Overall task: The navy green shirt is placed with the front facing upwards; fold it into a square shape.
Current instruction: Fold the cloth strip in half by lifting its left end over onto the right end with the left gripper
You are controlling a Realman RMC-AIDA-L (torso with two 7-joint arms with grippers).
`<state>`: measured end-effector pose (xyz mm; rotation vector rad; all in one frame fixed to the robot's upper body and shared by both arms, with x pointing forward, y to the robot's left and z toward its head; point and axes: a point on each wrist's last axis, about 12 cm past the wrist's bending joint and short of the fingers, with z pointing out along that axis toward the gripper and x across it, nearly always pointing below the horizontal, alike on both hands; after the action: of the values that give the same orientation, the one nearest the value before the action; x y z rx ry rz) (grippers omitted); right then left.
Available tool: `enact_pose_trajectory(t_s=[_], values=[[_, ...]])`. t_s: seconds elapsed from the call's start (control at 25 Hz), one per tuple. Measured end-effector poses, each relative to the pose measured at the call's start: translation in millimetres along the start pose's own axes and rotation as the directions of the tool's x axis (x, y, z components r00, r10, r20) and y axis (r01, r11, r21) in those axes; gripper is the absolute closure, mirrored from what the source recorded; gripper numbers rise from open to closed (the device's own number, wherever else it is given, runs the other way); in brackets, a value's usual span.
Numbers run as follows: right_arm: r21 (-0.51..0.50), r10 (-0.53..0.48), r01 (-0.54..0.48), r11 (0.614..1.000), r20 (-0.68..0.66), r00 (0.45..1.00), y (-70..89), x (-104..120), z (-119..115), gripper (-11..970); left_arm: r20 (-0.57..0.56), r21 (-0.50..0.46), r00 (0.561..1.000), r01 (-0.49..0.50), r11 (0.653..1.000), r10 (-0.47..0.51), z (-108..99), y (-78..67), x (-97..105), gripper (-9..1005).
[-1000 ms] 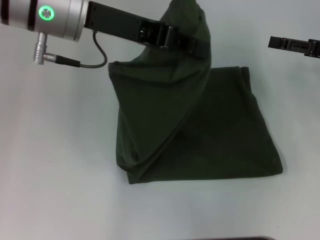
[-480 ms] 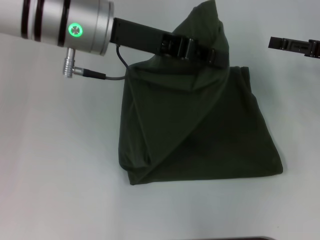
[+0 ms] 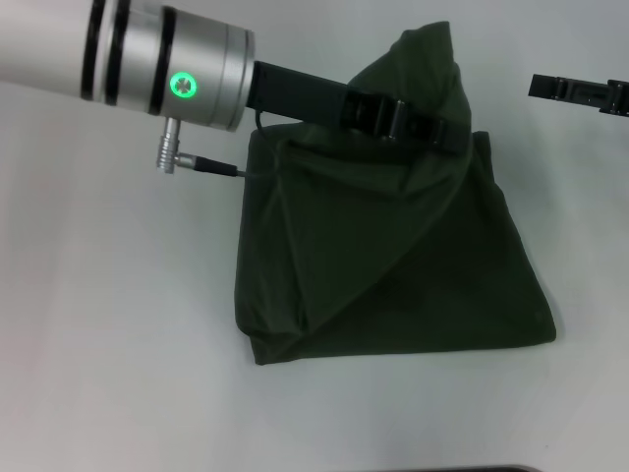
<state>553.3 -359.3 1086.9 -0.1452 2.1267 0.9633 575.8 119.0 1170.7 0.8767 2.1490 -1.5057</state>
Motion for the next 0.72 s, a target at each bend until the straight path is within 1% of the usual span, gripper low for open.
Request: enact_pose_trajectory(t_s=[0.32,0.72], values=[[0.003,0.001,-0.001,1.000,0.000,1.000,-0.7,1.0,-1.1,45,-0.006,0.000,1.000,0.018,1.000,-0.018,11.3,5.6,6.9,907],[0.001,0.002,-0.002,1.000,-0.001,1.000,-0.6,0.3,-1.7,45,-0.007,0.003,1.000,0.025,1.000,-0.025,20.9,7.4,10.8,904]])
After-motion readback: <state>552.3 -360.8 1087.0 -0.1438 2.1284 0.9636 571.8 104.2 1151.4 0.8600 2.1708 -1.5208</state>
